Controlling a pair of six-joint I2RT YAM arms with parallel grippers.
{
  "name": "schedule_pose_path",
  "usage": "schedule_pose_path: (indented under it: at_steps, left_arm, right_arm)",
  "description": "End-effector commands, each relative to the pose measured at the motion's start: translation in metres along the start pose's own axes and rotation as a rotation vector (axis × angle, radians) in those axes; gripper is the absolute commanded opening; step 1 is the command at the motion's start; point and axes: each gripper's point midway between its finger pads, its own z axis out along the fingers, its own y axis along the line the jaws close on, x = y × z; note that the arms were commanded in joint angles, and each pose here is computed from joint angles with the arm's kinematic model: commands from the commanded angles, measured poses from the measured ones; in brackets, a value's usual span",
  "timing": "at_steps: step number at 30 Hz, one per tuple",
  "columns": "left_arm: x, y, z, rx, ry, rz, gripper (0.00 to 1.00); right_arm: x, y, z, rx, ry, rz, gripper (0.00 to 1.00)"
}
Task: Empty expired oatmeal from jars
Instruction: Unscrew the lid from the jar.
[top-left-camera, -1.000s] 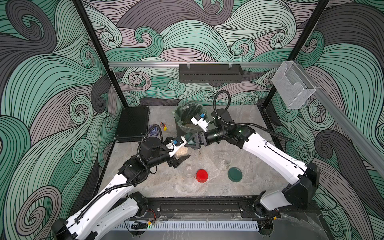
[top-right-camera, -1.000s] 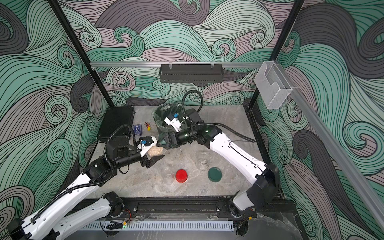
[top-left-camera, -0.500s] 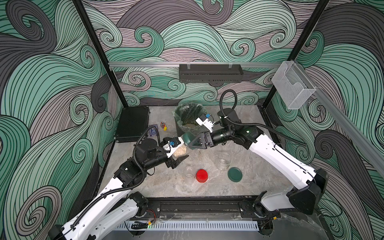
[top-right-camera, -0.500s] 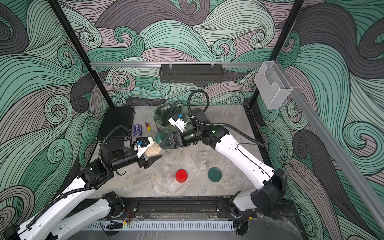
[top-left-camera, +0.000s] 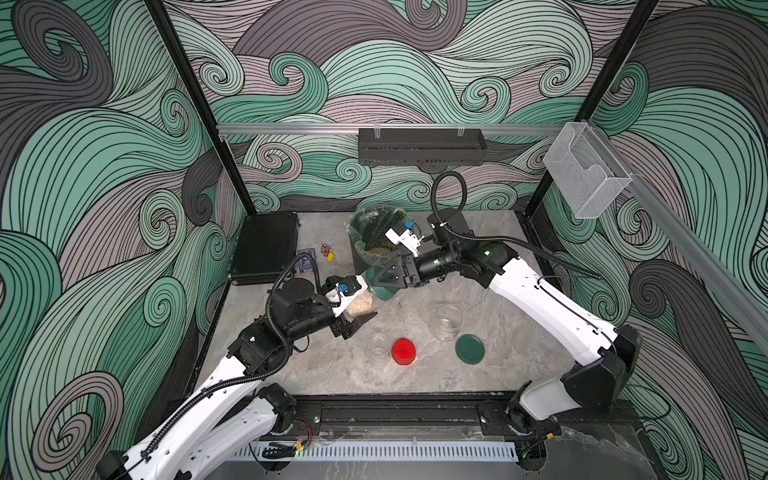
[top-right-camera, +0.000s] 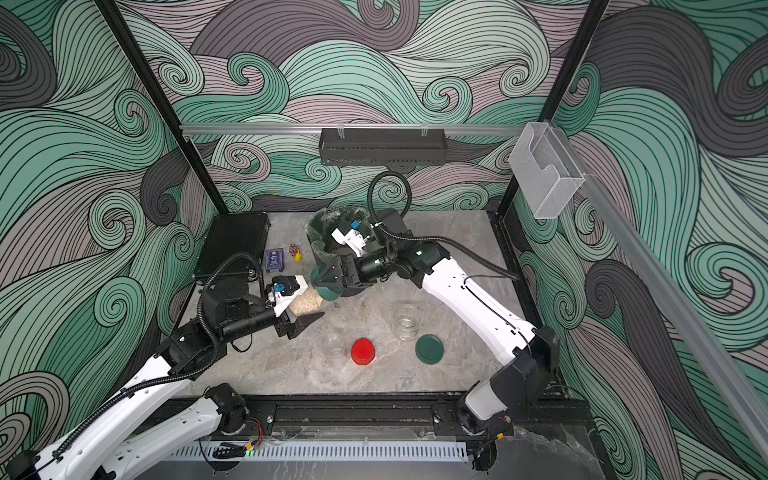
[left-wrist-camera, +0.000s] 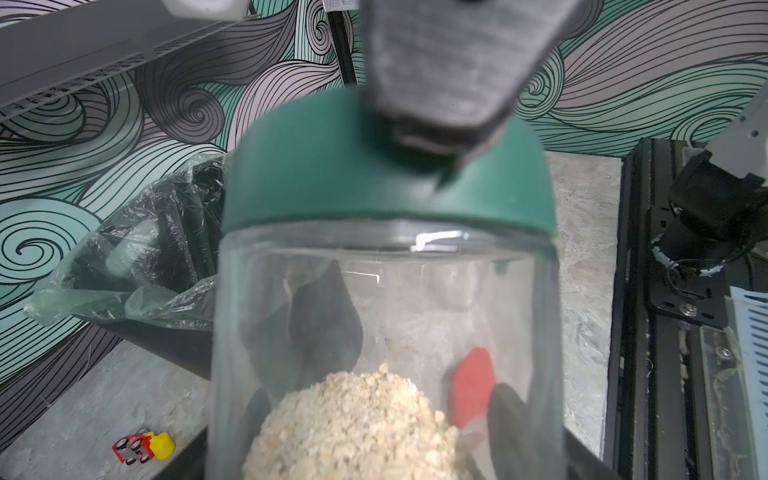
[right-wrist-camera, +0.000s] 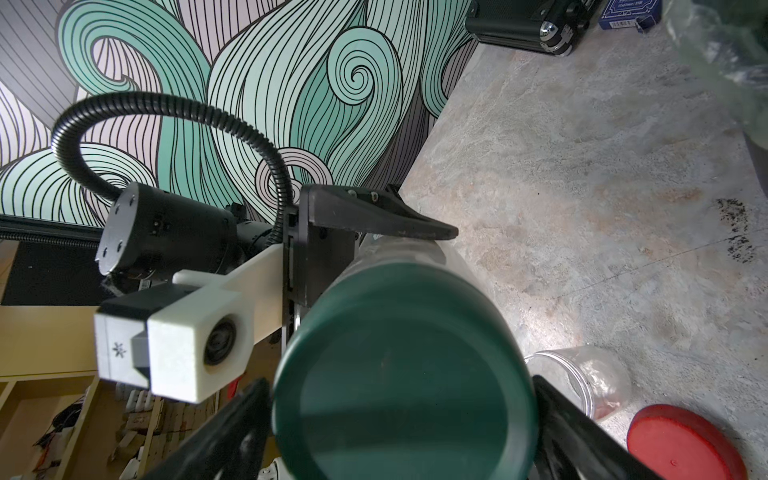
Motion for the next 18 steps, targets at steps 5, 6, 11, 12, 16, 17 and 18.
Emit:
schedule_pose_path:
  at_steps: [5, 6, 11, 12, 16, 17, 18]
  left_arm:
    - [-0.03, 0.0, -0.013, -0.003, -0.113, 0.023, 0.55]
    - [-0.03, 0.0, -0.013, -0.002, -0.117, 0.022, 0.55]
    - [-0.029, -0.004, -0.013, 0.021, -0.109, 0.018, 0.55]
    - [-0.029, -0.005, -0.013, 0.026, -0.111, 0.018, 0.55]
    - [-0.031, -0.008, -0.012, 0.044, -0.119, 0.014, 0.54]
    - [-0.032, -0.008, -0.012, 0.051, -0.12, 0.011, 0.53]
    - [-0.032, -0.009, -0.012, 0.055, -0.122, 0.009, 0.53]
  right_arm:
    - [-0.004, 0.02, -0.004, -0.035, -0.008, -0.063, 0.73]
    - [-0.004, 0.022, -0.005, -0.036, -0.011, -0.077, 0.68]
    - [-0.008, 0.04, -0.013, -0.074, -0.041, -0.258, 0.64]
    - [-0.007, 0.043, -0.013, -0.081, -0.042, -0.305, 0.63]
    - [-0.006, 0.049, -0.019, -0.089, -0.06, -0.529, 0.48]
    - [-0.004, 0.052, -0.02, -0.108, -0.055, -0.581, 0.46]
    - [-0.001, 0.056, -0.02, -0.144, -0.046, -0.628, 0.46]
